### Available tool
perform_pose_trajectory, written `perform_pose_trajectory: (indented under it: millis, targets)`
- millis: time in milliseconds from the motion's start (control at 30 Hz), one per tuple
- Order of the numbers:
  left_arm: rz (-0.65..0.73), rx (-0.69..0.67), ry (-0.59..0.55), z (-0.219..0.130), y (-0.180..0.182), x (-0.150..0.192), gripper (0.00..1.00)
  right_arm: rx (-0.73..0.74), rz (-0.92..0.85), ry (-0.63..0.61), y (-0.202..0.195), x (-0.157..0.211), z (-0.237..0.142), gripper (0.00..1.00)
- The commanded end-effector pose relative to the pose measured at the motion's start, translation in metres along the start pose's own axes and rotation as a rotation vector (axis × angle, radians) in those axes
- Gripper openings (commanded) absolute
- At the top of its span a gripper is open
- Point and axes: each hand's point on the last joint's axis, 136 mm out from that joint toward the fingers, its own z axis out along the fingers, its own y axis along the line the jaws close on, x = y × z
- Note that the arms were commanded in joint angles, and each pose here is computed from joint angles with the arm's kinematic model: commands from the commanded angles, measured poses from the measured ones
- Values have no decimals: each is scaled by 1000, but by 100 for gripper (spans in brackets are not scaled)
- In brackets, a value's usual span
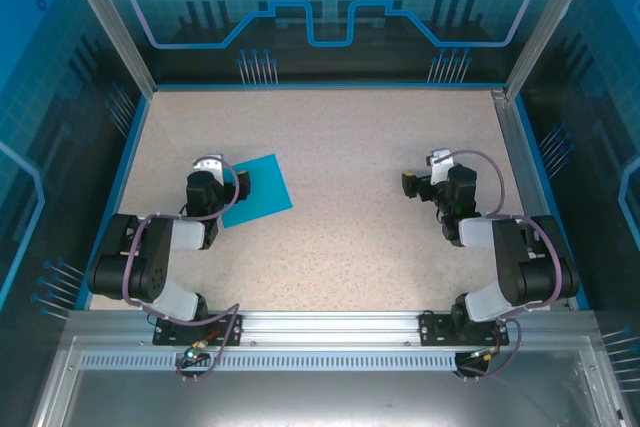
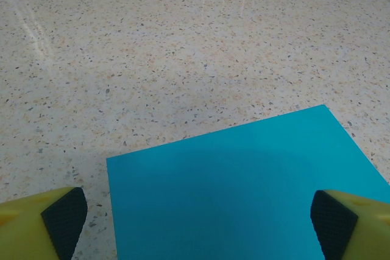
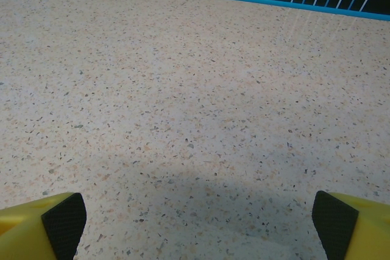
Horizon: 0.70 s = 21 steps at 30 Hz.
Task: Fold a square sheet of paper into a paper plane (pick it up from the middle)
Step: Move the square sheet of paper to the center of the table.
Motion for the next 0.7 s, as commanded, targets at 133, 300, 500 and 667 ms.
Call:
perform_pose_trajectory:
  millis: [133, 300, 500, 667]
  targets:
    - [6, 25, -49, 1, -5, -18, 98, 5, 6, -13, -6, -7, 2, 100]
    - [6, 25, -48, 1, -5, -18, 98, 6, 6, -12, -6, -7, 2, 99]
    - [6, 24, -48, 1, -5, -18, 99, 6, 6, -12, -6, -7, 2, 99]
    - [4, 28, -48, 1, -5, -18, 98, 4, 8, -13, -6, -7, 2, 99]
